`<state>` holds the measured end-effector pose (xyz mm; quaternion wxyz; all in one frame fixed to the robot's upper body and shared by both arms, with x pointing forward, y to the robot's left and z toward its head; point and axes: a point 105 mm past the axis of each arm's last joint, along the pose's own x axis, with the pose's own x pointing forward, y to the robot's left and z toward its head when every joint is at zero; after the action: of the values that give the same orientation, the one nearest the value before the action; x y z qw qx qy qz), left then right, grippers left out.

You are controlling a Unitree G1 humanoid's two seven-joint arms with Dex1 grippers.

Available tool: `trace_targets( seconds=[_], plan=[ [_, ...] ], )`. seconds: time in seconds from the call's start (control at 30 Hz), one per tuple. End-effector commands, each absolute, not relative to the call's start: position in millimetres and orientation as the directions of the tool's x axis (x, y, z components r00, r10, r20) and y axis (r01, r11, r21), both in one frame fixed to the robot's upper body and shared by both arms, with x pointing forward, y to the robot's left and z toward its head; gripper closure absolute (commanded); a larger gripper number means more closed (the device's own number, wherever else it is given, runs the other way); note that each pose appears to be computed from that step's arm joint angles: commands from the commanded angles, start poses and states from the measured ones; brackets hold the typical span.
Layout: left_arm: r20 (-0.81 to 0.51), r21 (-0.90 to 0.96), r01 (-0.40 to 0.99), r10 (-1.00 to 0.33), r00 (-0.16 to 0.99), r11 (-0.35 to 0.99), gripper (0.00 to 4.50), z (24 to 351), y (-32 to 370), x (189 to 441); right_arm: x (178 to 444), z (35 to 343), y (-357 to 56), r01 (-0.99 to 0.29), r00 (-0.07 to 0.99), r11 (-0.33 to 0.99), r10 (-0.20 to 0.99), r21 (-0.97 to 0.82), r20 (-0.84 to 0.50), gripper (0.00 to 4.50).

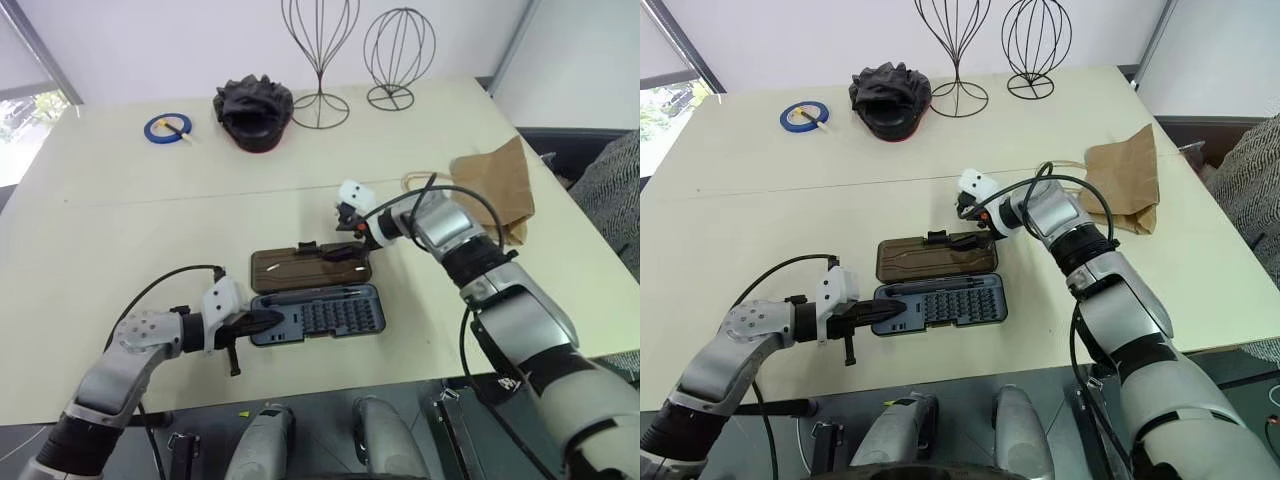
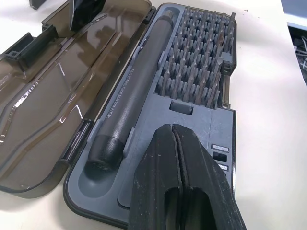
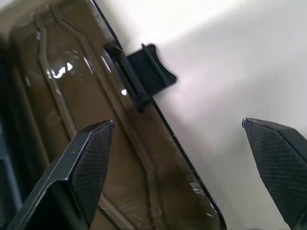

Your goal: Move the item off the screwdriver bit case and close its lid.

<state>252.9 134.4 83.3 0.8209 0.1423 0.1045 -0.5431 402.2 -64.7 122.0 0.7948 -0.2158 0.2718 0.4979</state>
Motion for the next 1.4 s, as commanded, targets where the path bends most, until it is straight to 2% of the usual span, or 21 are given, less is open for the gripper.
trace_targets(
  seconds=[0.03, 0.2, 0.23, 0.27, 0.53, 0.83, 1.0, 1.13, 1.3, 1.4],
  plan=[
    [-0.348, 0.113, 0.921, -0.853, 0.389, 0.373, 4.5, 78.2, 137.4, 250.6, 409.6, 131.9, -63.9, -0.897, 0.4, 0.428, 0.678, -0.111, -0.616, 1.31],
    [-0.353, 0.115, 0.921, -0.851, 0.389, 0.373, 4.5, 77.3, 139.6, 250.6, 405.8, 124.4, -63.2, -0.906, 0.38, 0.411, 0.678, -0.104, -0.629, 3.98],
    [-0.353, 0.116, 0.921, -0.851, 0.389, 0.373, 4.5, 77.3, 139.7, 250.7, 404.8, 123.1, -63.2, -0.909, 0.377, 0.401, 0.676, -0.113, -0.633, 4.36],
    [-0.353, 0.117, 0.92, -0.851, 0.39, 0.373, 4.5, 77.4, 139.8, 251.0, 403.8, 121.9, -63.3, -0.912, 0.375, 0.39, 0.673, -0.125, -0.638, 4.49],
    [-0.349, 0.125, 0.917, -0.849, 0.398, 0.378, 4.5, 78.4, 140.7, 253.9, 386.6, 120.3, -54.6, -0.942, 0.333, 0.271, 0.688, -0.197, -0.645, 4.49],
    [-0.298, 0.112, 0.903, -0.853, 0.429, 0.415, 4.5, 86.0, 141.5, 264.2, 382.6, 138.1, -50.7, -0.87, 0.422, 0.125, 0.689, -0.477, -0.59, 4.49],
    [-0.201, 0.091, 0.888, -0.865, 0.459, 0.45, 4.5, 116.4, 135.5, 277.2, 383.1, 165.8, -49.3, -0.733, 0.509, 0.066, 0.713, -0.677, -0.482, 4.49],
    [-0.118, 0.051, 0.894, -0.886, 0.448, 0.445, 4.5, 147.8, 127.4, 282.6, 371.0, 181.4, -44.2, -0.64, 0.517, 0.037, 0.76, -0.768, -0.394, 4.49],
    [-0.001, 0.01, 0.903, -0.903, 0.43, 0.43, 4.5, 196.4, 119.7, 289.2, 349.7, 179.9, -42.2, -0.611, 0.486, 0.005, 0.792, -0.792, -0.37, 4.49],
    [0.009, 0.023, 0.91, -0.91, 0.414, 0.414, 4.5, 210.8, 116.4, 290.2, 342.5, 175.9, -41.5, -0.612, 0.477, -0.001, 0.797, -0.791, -0.37, 4.49]
  ],
)
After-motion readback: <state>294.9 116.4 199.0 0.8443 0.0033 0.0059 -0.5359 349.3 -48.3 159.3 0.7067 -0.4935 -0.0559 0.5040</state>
